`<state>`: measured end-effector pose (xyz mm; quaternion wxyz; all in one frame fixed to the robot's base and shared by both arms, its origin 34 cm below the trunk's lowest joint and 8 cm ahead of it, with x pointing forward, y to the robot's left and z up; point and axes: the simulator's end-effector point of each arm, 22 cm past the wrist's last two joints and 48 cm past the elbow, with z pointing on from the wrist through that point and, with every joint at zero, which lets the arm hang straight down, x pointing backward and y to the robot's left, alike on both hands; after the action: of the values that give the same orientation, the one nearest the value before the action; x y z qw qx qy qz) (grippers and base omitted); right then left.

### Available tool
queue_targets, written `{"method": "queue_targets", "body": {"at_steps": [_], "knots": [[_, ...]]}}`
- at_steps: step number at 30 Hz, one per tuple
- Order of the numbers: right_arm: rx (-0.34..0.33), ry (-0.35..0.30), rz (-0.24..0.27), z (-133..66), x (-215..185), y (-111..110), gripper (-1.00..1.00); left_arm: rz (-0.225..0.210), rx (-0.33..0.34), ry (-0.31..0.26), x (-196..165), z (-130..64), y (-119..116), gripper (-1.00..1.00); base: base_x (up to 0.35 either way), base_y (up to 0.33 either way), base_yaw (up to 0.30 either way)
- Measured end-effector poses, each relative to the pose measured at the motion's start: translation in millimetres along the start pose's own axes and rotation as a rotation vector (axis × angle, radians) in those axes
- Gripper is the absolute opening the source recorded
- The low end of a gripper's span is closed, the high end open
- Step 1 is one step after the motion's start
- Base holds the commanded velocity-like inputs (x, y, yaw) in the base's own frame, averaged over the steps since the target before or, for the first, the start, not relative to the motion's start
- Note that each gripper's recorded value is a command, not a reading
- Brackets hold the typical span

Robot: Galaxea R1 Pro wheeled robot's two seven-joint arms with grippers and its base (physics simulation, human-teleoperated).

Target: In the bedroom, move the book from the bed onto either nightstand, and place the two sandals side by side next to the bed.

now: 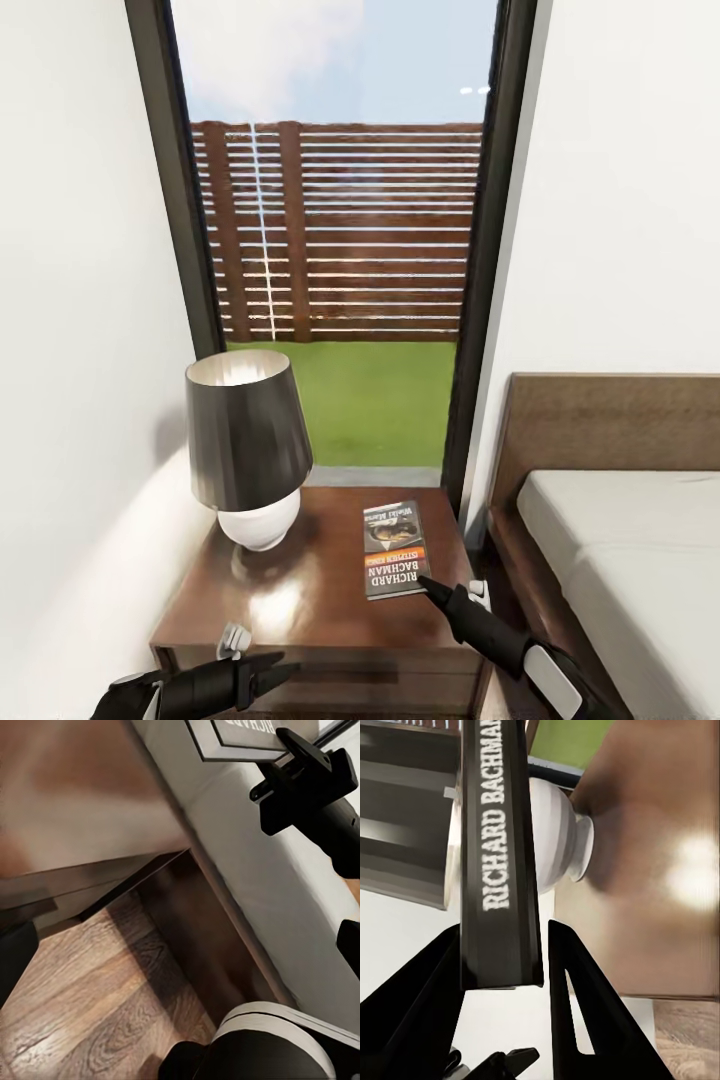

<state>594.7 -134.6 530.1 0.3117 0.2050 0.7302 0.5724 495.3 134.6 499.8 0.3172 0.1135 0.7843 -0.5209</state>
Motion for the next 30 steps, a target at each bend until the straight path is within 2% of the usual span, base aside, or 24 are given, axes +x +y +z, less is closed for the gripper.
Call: {"method": "queue_targets", "body": {"at_steps": [5, 10, 21, 30], "knots": [[0.000, 0.000, 0.000, -0.1, 4.3, -10.4, -1.00, 0.000, 0.000, 0.000, 8.8, 1.9, 6.8, 1.00, 0.000, 0.000, 0.000], [-0.001, -0.001, 0.001, 0.0, 4.0, -10.0, -1.00, 0.000, 0.000, -0.001, 8.7, 1.7, 7.0, 1.00, 0.006, 0.000, 0.000], [0.000, -0.001, 0.000, -0.1, 4.1, -10.3, -1.00, 0.001, -0.001, -0.002, 8.2, 0.9, 7.4, 1.00, 0.143, 0.000, 0.000], [0.001, -0.001, -0.001, -0.2, 4.1, -10.3, -1.00, 0.001, -0.001, -0.002, 8.3, 0.8, 7.2, 1.00, 0.288, 0.000, 0.000]]}}
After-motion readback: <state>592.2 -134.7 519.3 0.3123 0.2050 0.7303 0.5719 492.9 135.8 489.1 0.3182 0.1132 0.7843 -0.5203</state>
